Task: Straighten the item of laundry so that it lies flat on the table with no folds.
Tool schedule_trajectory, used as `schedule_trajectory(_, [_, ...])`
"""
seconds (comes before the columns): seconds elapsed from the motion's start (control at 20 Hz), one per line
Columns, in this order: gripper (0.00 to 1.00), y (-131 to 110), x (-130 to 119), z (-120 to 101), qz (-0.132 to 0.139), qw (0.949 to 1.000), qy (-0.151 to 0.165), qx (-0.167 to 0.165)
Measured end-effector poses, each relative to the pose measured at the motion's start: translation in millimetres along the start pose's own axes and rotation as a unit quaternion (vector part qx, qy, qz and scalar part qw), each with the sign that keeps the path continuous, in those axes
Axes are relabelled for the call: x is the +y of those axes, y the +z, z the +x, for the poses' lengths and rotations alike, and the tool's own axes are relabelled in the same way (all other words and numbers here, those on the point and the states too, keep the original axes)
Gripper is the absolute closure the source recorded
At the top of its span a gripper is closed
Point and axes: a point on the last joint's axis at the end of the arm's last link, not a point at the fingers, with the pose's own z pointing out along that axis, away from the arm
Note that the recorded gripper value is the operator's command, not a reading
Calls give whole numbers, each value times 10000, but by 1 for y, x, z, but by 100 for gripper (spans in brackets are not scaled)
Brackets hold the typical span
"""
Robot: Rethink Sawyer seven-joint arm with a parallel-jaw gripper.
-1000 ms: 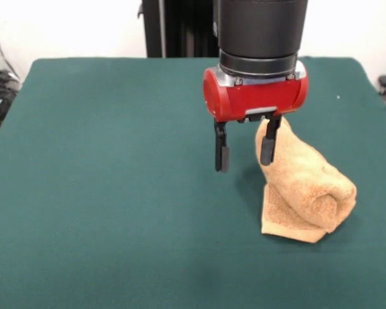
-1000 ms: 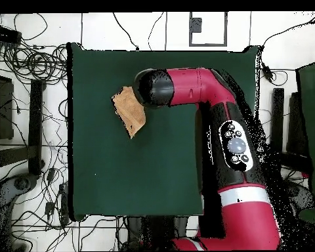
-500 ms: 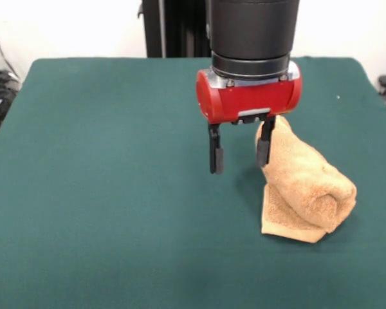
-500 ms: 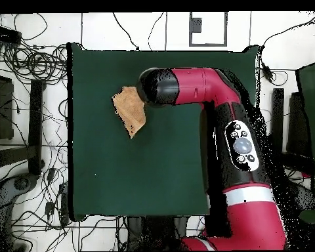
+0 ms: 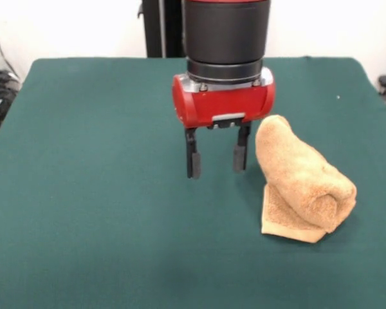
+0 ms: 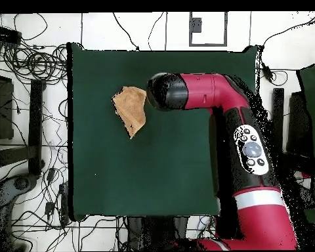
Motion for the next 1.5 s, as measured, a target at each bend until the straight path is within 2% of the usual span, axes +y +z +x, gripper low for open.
schedule_trajectory(0.35, [0, 15, -11, 18, -30, 9992, -65, -405])
schedule_trajectory(0.9, [0, 25, -8, 18, -307, 9952, -30, -927])
schedule_trajectory(1.5, [0, 24, 11, 10, -393, 9916, -222, -1209])
